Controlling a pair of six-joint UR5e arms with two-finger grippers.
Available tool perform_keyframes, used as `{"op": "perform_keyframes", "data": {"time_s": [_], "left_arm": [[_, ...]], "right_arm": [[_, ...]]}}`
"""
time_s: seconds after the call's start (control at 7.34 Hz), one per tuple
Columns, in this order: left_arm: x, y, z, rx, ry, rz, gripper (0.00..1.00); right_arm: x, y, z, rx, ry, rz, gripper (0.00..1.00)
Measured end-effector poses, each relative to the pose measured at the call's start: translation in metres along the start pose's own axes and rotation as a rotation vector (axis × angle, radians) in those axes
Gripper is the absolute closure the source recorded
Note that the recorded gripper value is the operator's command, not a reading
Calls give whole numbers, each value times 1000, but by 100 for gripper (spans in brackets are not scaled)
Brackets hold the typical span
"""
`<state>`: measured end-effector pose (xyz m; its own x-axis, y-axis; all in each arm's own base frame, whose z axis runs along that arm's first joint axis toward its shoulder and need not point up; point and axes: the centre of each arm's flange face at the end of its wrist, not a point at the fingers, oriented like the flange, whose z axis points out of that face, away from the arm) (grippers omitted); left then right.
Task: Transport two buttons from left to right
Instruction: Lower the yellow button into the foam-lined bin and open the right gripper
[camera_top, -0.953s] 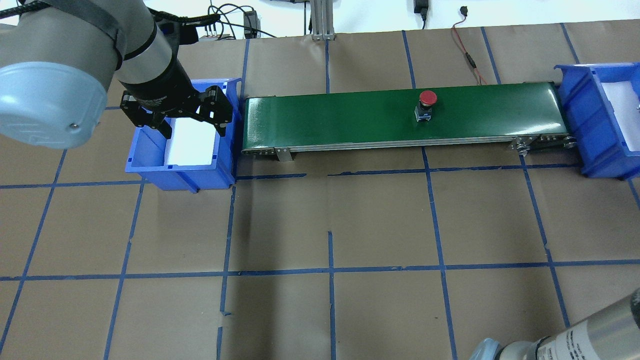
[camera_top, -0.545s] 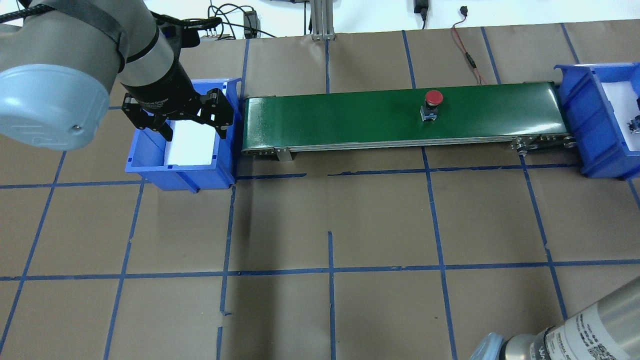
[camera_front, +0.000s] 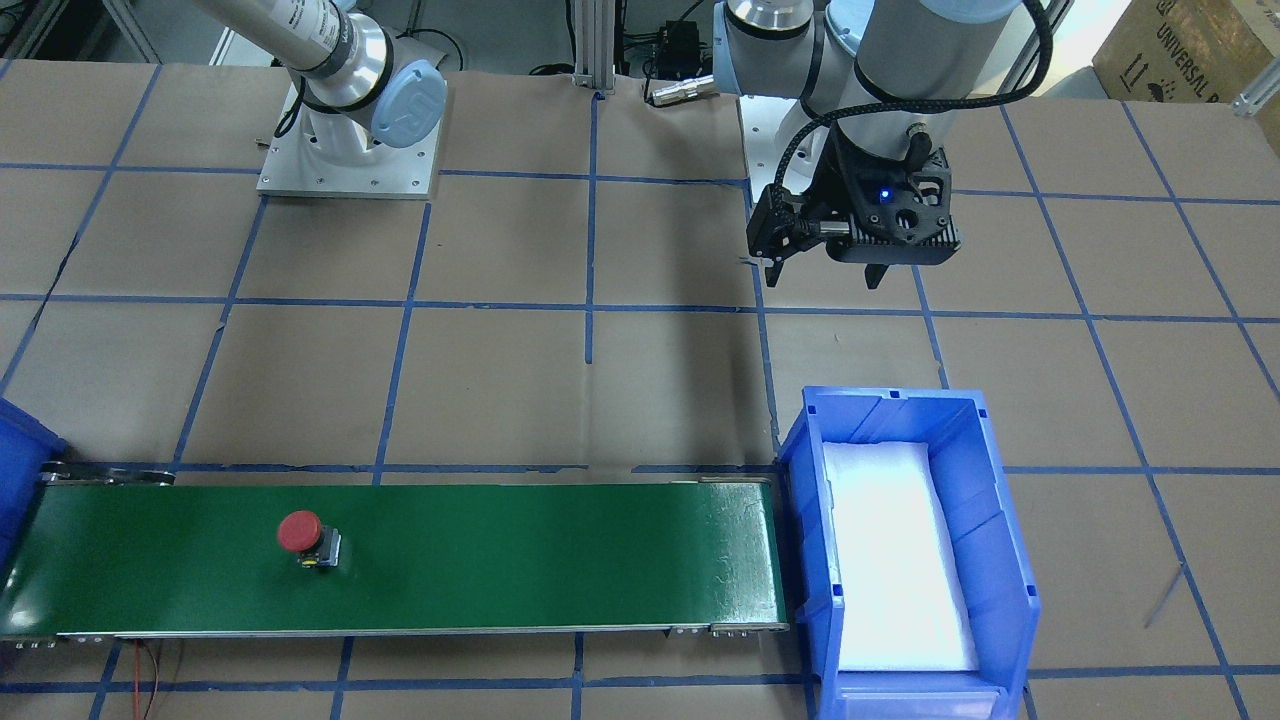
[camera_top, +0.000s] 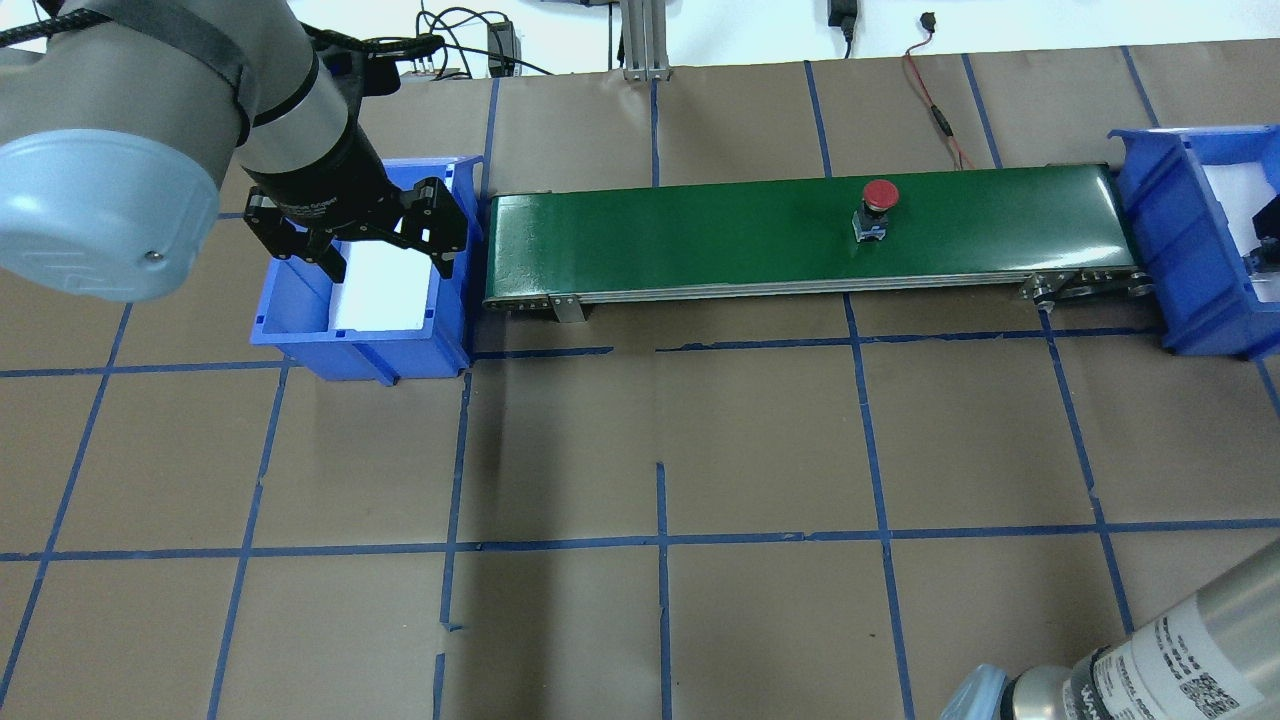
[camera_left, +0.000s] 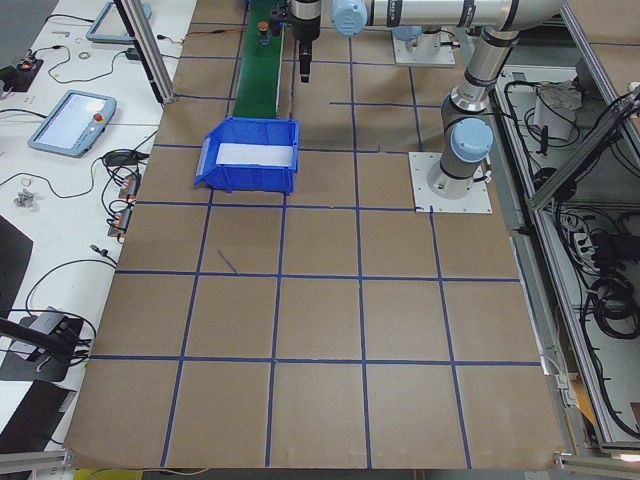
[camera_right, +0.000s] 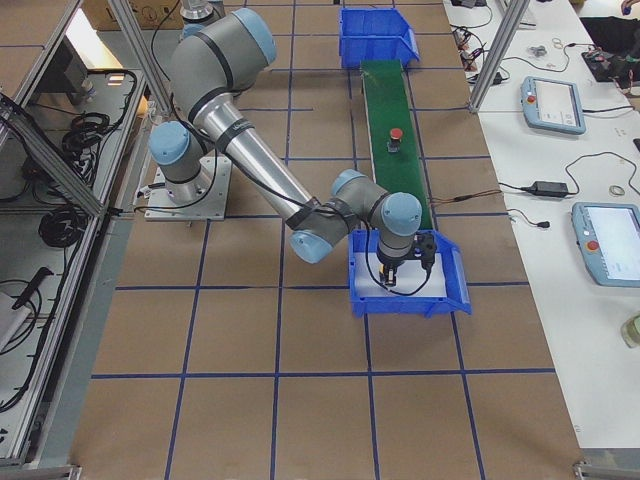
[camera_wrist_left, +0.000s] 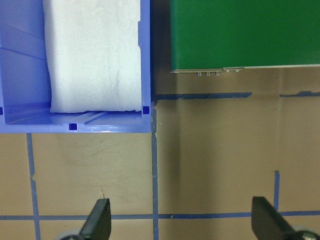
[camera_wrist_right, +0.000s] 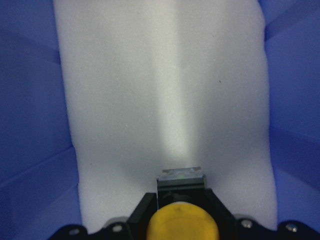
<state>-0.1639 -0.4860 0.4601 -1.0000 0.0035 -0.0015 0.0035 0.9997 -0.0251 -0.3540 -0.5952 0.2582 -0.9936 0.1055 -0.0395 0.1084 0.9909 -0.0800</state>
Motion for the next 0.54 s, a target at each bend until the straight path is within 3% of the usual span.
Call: {"op": "perform_keyframes", "data": {"time_s": [0.27, 0.54], "left_arm": [[0, 0, 0, 0, -1, 0, 0], [0, 0, 0, 0, -2, 1, 0]], "right_arm": [[-1, 2, 2, -3, -2, 1, 1], [-1, 2, -7, 3, 11, -2, 0]]}}
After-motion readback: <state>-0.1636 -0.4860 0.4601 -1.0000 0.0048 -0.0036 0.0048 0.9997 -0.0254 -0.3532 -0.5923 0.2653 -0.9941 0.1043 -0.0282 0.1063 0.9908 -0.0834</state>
